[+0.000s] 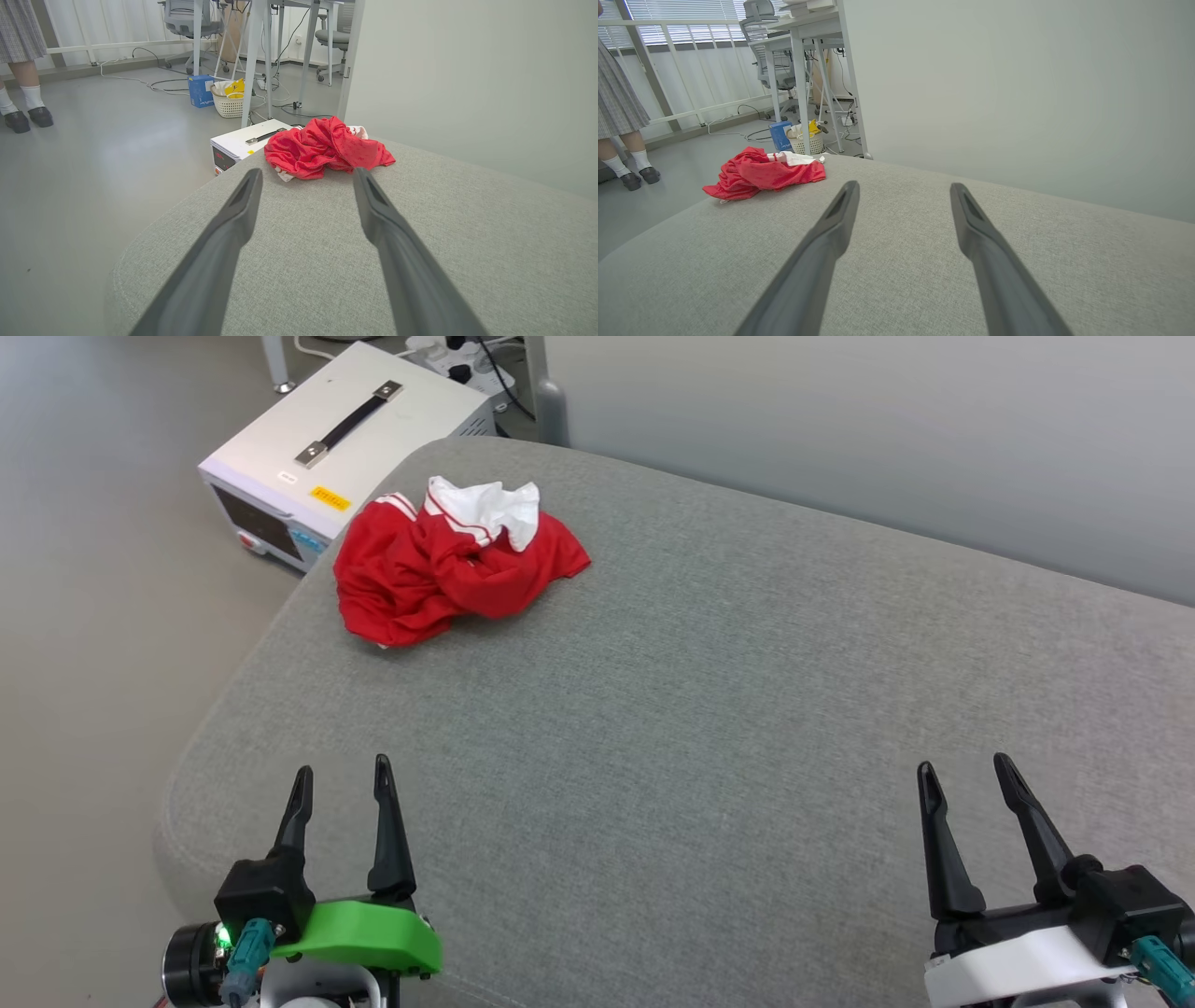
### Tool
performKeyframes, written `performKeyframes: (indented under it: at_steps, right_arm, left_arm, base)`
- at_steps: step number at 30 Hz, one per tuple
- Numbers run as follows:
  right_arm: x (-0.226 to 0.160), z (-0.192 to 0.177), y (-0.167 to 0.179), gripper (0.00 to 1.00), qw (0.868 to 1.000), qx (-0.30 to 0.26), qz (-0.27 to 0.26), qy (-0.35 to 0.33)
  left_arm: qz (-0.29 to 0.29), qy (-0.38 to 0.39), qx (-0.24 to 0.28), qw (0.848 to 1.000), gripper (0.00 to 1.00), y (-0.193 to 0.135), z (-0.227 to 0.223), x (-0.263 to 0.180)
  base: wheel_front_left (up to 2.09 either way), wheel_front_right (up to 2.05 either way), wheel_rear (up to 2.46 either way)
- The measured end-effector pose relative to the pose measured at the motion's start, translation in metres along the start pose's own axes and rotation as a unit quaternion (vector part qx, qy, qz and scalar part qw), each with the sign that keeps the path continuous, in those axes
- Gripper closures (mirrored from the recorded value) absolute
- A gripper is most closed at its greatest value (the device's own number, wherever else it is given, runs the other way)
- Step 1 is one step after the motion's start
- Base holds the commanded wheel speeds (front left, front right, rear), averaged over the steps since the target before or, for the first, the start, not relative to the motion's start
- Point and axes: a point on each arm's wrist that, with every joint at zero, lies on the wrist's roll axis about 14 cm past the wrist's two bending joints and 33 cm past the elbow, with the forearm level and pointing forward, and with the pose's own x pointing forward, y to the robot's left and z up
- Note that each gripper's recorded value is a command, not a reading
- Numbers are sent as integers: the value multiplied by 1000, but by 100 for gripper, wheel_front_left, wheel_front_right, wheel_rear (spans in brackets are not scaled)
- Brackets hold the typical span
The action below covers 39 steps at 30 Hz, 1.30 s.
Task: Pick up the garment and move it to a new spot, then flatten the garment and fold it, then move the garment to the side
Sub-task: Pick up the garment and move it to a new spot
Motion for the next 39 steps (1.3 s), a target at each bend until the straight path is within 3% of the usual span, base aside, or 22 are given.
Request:
performKeyframes:
  at_steps: [12, 18, 25, 33, 39]
  right_arm:
    - [17, -15, 27, 0, 999, 15, 47, 14]
    - [18, -19, 26, 0, 999, 13, 47, 18]
    - [28, -24, 27, 0, 998, 1, 55, 15]
    - [48, -25, -1, 0, 999, -22, 44, -2]
    - [59, -38, -28, 0, 999, -24, 24, -5]
  left_arm:
    - [65, 5, -5, 998, 0, 39, 1, -13]
    - [50, 0, -1, 999, 0, 38, 3, -4]
    - [18, -78, 7, 997, 0, 40, 54, 54]
    - [-19, -164, 36, 986, 0, 33, 122, 138]
    - [-104, -144, 73, 981, 0, -8, 122, 212]
  base:
    - [0, 0, 0]
    - [0, 0, 0]
    - [0, 0, 0]
    - [0, 0, 0]
    - [0, 0, 0]
